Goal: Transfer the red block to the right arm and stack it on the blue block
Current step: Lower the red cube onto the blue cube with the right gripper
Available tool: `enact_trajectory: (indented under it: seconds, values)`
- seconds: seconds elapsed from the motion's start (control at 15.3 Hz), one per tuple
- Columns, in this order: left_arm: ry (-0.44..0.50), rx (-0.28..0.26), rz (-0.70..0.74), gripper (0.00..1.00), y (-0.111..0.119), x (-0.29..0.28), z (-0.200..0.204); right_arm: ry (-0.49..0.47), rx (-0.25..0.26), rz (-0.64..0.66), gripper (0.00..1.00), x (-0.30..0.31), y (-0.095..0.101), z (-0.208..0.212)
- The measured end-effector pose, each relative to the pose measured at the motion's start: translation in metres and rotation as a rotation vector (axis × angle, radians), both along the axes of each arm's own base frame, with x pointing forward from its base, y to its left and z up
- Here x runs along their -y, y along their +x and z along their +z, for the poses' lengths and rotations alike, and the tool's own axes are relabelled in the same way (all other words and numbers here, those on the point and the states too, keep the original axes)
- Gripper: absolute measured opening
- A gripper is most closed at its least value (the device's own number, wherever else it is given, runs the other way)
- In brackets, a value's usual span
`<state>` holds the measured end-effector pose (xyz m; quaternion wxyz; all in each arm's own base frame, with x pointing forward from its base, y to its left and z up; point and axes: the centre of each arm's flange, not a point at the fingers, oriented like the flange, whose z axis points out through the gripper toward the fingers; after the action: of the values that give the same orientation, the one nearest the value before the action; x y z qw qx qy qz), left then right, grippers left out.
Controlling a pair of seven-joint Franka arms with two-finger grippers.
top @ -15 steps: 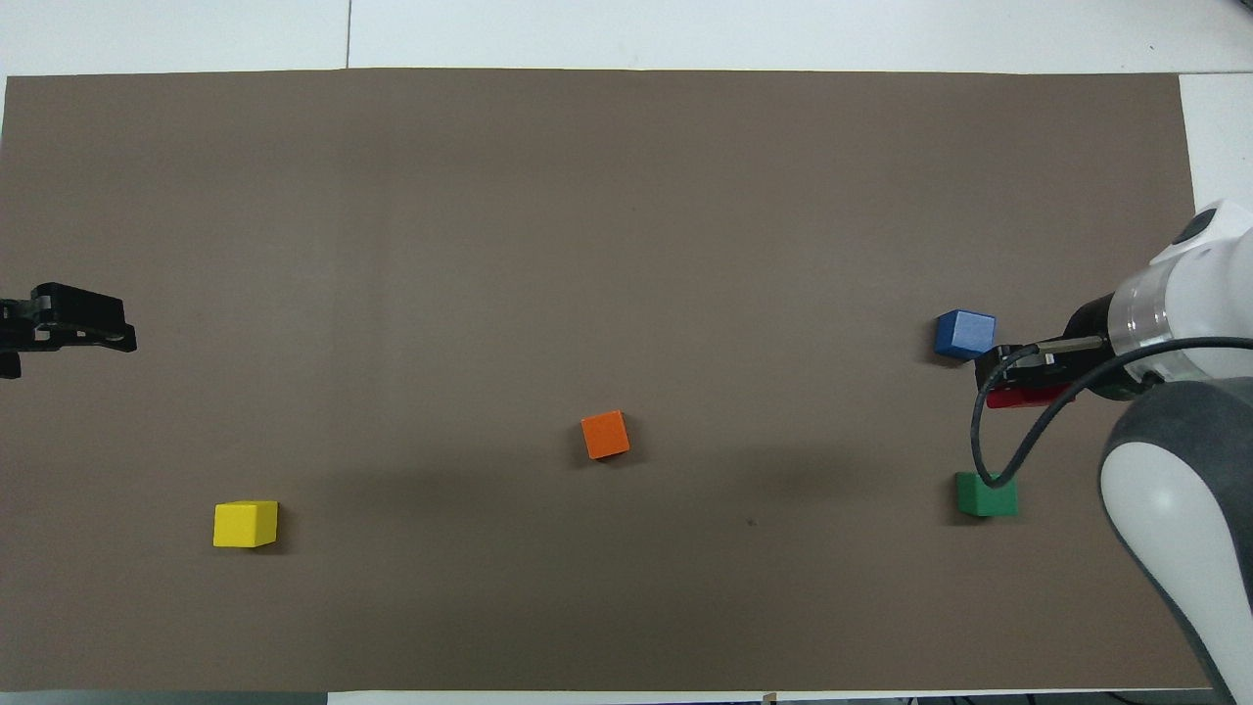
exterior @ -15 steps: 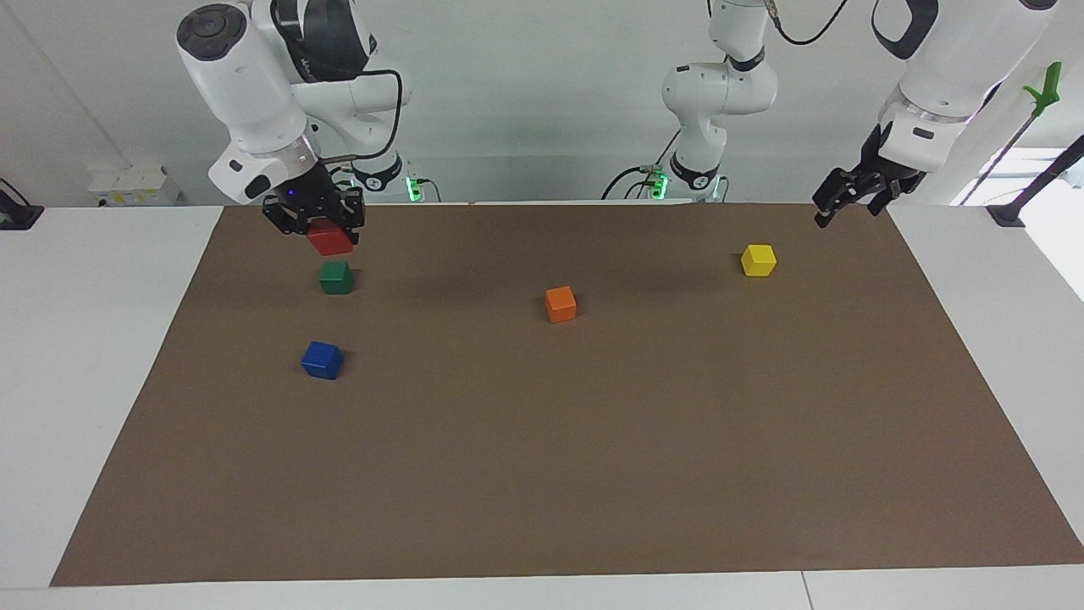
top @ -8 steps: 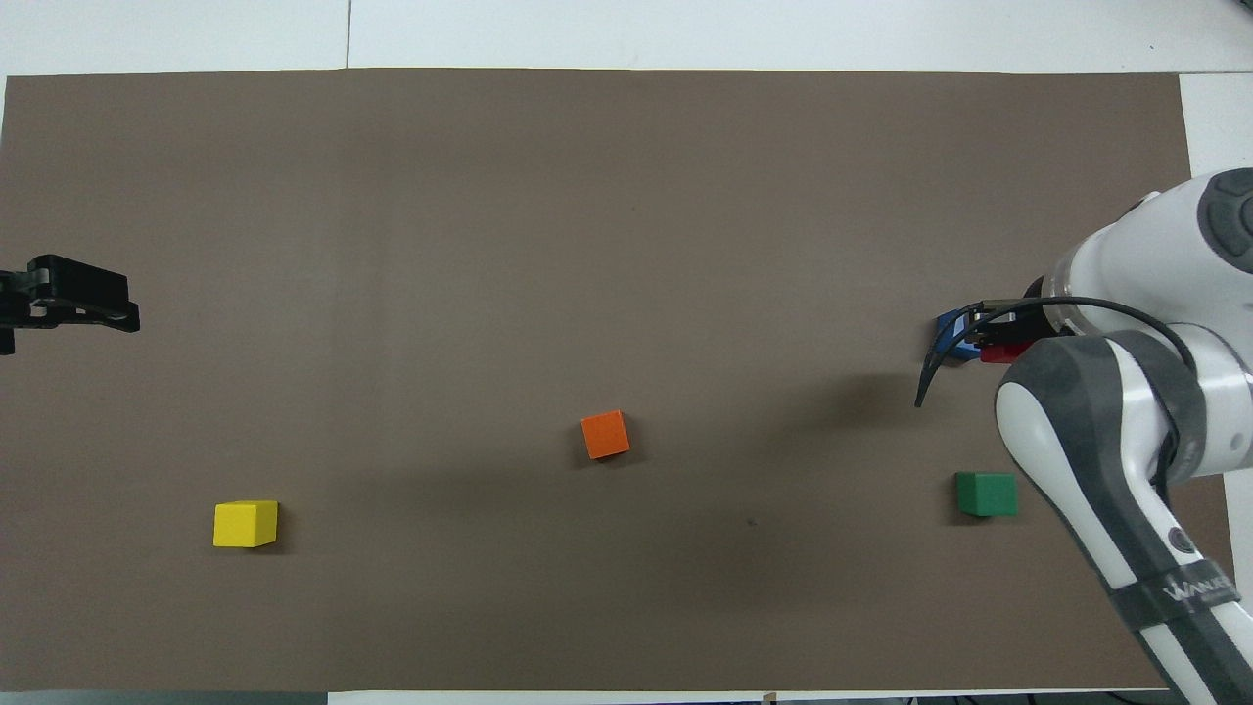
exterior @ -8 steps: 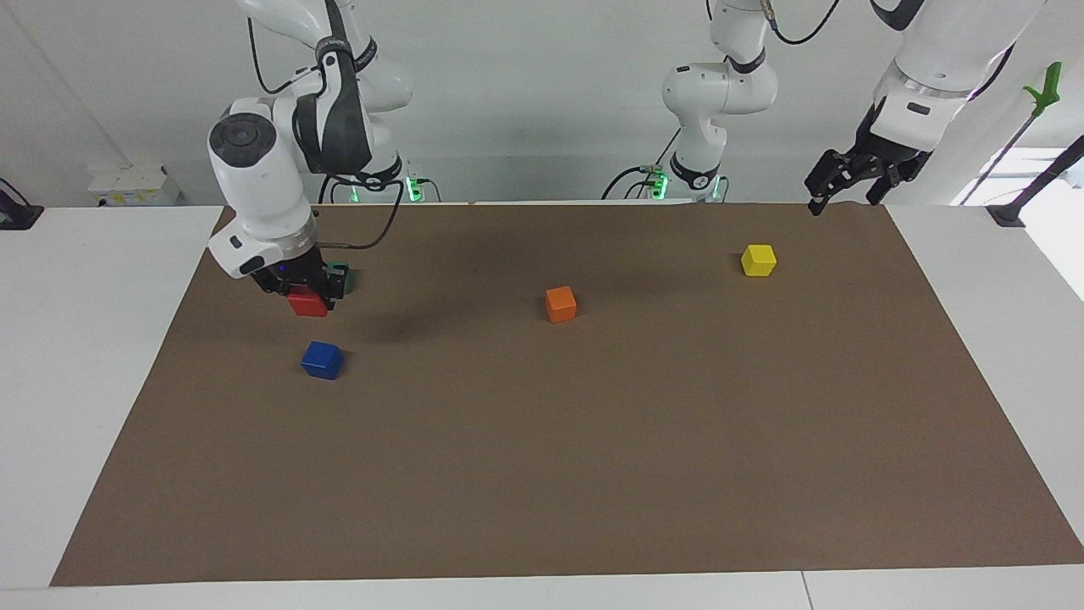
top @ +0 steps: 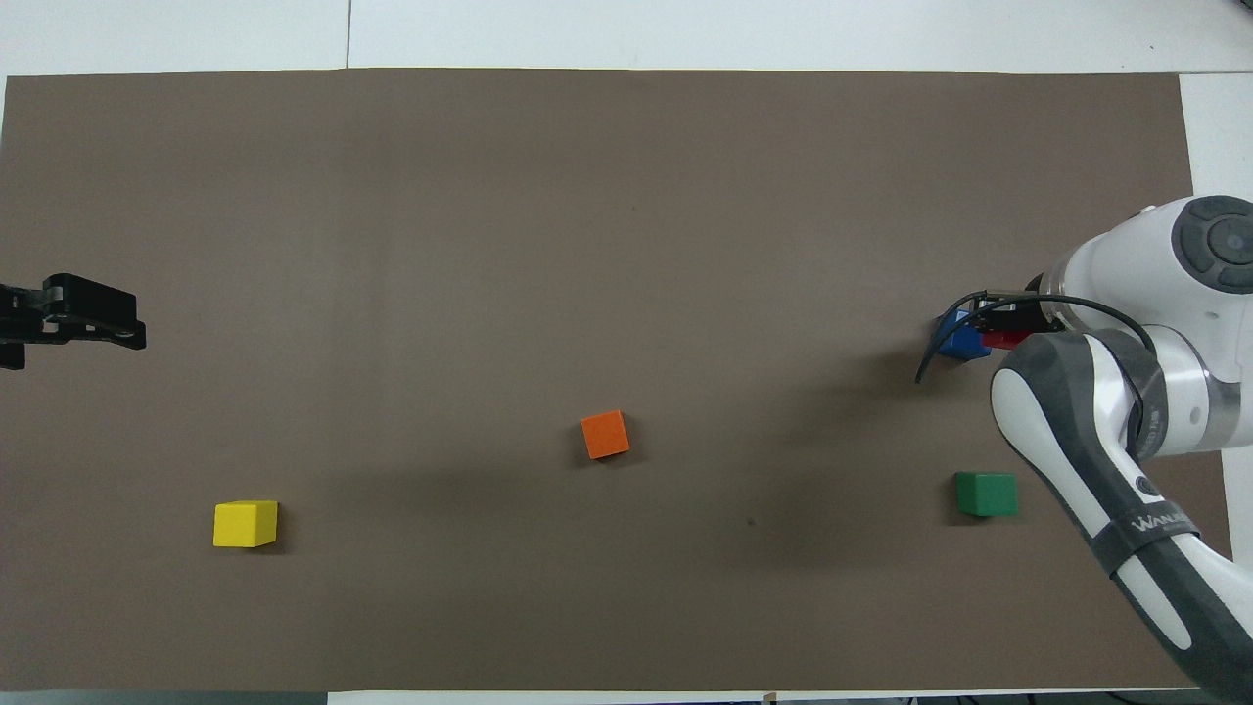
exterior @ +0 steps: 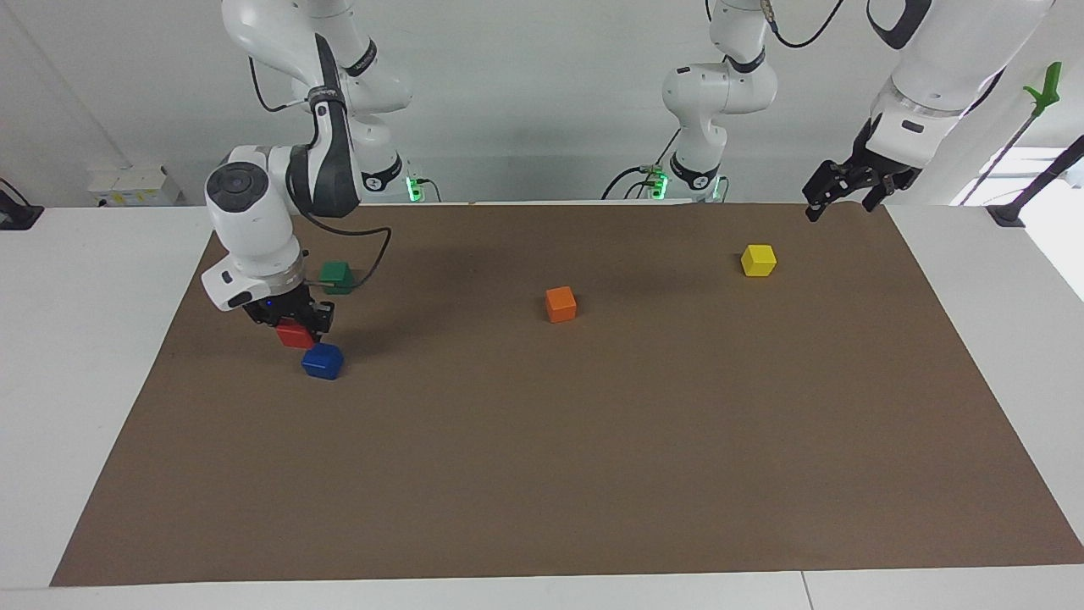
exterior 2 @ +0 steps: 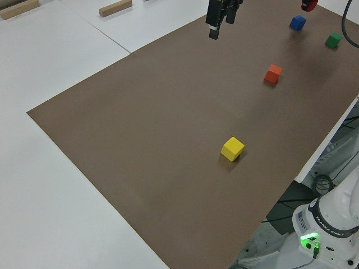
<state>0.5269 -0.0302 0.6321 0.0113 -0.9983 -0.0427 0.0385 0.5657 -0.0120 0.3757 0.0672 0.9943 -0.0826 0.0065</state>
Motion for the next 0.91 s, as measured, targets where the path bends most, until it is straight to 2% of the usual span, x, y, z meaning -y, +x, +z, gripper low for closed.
enact_trajectory:
  seconds: [0.65, 0.91]
  values:
    - [0.001, 0.0, -0.046, 1.0, -0.004, 0.018, 0.003, 0.018, 0.008, -0.043, 0.57, -0.006, 0.003, -0.017]
    - [0.0, 0.022, -0.048, 1.0, -0.001, 0.018, 0.001, 0.023, 0.015, -0.039, 0.57, -0.007, 0.003, -0.029]
